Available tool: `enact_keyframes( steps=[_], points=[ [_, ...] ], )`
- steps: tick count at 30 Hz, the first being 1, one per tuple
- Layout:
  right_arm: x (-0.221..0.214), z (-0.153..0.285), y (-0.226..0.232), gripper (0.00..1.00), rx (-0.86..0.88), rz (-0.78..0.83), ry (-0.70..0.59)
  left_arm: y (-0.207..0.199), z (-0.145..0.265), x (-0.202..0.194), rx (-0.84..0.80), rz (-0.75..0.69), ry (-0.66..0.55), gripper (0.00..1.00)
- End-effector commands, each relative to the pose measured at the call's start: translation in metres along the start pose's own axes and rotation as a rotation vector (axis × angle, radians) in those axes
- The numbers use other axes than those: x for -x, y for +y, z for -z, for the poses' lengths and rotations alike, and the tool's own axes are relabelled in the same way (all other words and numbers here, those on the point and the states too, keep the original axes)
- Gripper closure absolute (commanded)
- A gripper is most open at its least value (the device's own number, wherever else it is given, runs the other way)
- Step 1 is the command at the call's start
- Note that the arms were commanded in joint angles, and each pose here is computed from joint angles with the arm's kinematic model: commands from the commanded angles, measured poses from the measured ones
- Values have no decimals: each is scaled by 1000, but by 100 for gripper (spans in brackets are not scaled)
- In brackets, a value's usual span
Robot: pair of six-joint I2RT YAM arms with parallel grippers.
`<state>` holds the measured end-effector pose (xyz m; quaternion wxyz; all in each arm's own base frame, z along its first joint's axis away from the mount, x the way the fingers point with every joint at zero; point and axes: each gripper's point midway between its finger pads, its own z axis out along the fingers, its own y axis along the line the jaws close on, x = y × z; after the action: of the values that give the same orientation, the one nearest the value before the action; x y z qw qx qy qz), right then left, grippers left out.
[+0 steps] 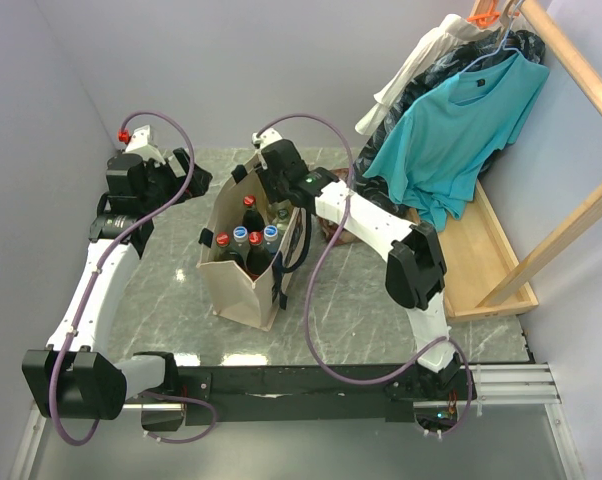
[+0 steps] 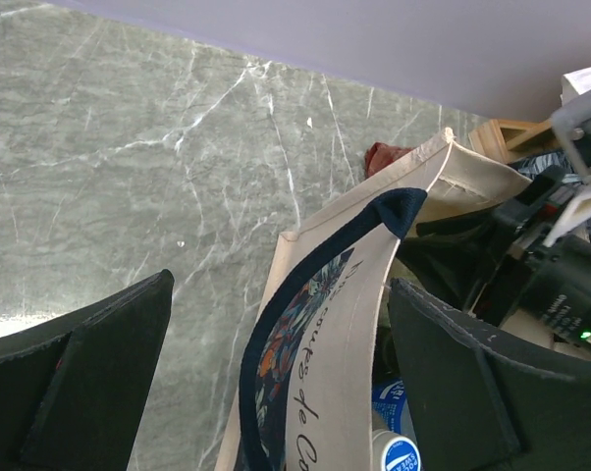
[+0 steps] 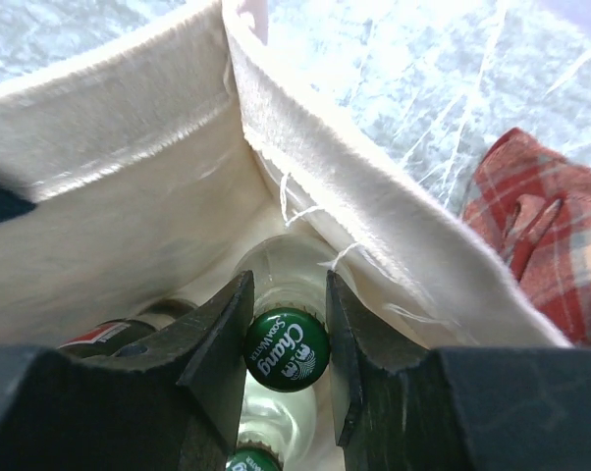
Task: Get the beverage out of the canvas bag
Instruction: Take out the drink from the canvas bag.
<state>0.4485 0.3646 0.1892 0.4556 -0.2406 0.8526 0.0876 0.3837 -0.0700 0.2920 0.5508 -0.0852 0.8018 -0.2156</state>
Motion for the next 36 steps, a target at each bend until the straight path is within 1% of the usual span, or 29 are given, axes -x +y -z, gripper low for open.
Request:
enact_keyframes(
  steps=[1,13,18,22,30,31,36],
  points=[
    [110,65,-16,100,-29,-63,-338,-13,7,13,-48,-9,-47,4],
    [136,83,-12,100,-12,-64,-390,-19,13,13,-79,10,-49,4],
    [143,95,-11,100,-7,-63,-398,-15,16,10,-54,15,-47,4],
    [153,110,-10,100,-4,-66,-413,-13,24,16,-31,8,-69,4],
    [156,130,-10,100,-9,-66,-420,-19,34,16,-52,20,-88,4],
    [154,131,-10,100,-17,-40,-418,-21,35,15,-63,24,-82,4],
    [162,145,-10,100,-25,-42,-448,-23,37,13,-72,30,-73,4]
  ],
)
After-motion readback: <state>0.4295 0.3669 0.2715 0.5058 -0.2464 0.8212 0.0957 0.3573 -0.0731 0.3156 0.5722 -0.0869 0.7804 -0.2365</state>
